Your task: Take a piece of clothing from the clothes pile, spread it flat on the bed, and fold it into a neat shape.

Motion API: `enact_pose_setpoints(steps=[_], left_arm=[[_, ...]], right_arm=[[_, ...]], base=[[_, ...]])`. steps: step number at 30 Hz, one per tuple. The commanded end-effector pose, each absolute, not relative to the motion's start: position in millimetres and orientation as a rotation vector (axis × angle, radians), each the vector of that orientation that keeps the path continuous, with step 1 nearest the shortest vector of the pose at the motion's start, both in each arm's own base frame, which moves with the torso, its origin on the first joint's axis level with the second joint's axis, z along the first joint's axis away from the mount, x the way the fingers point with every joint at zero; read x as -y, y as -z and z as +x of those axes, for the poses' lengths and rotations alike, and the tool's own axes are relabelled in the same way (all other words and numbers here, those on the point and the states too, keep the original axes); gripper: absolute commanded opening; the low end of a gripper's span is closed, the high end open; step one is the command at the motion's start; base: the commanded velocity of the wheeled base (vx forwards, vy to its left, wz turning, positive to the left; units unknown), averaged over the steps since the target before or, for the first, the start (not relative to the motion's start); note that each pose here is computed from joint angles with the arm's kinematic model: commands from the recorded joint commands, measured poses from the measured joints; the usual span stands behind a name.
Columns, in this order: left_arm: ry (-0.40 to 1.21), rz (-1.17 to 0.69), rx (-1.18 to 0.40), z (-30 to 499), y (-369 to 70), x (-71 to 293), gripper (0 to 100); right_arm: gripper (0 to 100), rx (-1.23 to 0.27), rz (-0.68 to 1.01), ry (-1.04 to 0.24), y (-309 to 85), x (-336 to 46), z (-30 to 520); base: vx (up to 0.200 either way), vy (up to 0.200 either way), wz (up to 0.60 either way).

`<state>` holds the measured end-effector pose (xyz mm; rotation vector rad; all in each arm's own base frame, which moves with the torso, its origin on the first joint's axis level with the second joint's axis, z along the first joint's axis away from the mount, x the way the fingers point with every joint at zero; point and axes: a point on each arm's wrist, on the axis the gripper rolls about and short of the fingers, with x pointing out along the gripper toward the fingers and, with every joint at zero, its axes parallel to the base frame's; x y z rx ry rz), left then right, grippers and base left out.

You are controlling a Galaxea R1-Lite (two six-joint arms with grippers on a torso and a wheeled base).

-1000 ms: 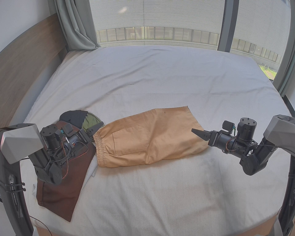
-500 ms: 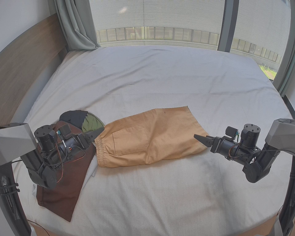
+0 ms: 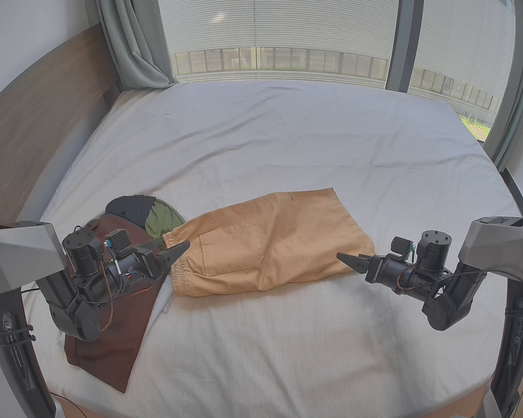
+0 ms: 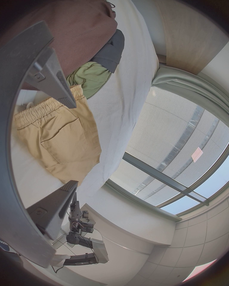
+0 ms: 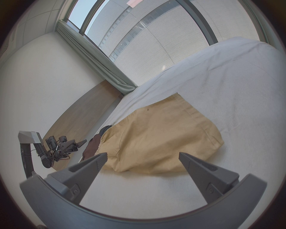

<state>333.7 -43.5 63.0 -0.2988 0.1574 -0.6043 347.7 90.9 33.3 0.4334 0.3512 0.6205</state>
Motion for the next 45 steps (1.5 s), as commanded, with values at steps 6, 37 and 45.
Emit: enact_pose_setpoints(steps=[6,37,45], left_arm=[[0.604,-0.287,-0.156,333.5,-61.9,44.1,100],[0.605,-0.289,-0.163,334.2,-59.9,43.7,100],[0.606,-0.29,-0.165,334.3,-59.1,43.7,100]], right_arm=[[100,-0.413,0.438,-0.607,-11.0,-92.4,349.2],[100,-0.463,0.539,-0.539,38.9,-119.8,378.4],[100,-0.435,0.587,-0.533,39.8,-127.9,389.8]], base=[[0.0,0.0,0.0],[0.0,0.0,0.0],[0.0,0.0,0.0]])
